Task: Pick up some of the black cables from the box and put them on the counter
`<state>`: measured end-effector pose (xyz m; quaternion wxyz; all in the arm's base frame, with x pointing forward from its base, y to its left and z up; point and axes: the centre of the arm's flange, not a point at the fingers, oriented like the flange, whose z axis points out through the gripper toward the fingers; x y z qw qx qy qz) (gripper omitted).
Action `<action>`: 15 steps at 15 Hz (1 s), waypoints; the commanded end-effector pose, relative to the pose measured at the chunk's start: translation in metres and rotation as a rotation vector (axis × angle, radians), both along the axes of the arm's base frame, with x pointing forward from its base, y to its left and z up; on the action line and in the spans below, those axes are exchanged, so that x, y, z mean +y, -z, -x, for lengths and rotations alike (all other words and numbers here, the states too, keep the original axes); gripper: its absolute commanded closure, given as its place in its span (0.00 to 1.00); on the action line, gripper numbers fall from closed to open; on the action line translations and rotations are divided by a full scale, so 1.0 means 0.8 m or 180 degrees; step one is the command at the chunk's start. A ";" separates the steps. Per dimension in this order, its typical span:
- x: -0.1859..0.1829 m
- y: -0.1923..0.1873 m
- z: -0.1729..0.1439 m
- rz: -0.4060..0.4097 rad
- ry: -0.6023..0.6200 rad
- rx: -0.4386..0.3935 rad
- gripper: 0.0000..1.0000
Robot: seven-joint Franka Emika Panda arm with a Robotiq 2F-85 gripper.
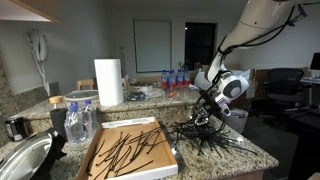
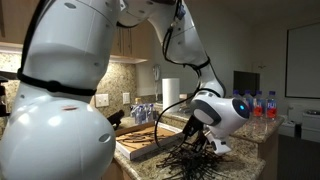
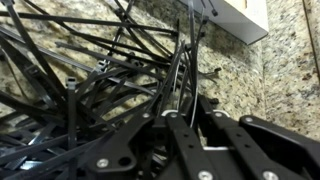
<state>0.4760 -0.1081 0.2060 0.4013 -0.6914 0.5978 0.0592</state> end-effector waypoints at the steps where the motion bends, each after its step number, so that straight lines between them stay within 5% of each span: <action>1: 0.001 0.020 0.013 -0.0034 0.0074 -0.0095 0.98; 2: 0.002 0.020 0.015 -0.0026 0.0080 -0.0092 0.98; 3: 0.003 0.021 0.016 -0.0025 0.0091 -0.0089 0.66; 5: 0.005 0.018 0.020 0.0005 0.0087 -0.0128 0.60; 15: 0.034 -0.021 0.049 0.0277 -0.0063 -0.0313 0.01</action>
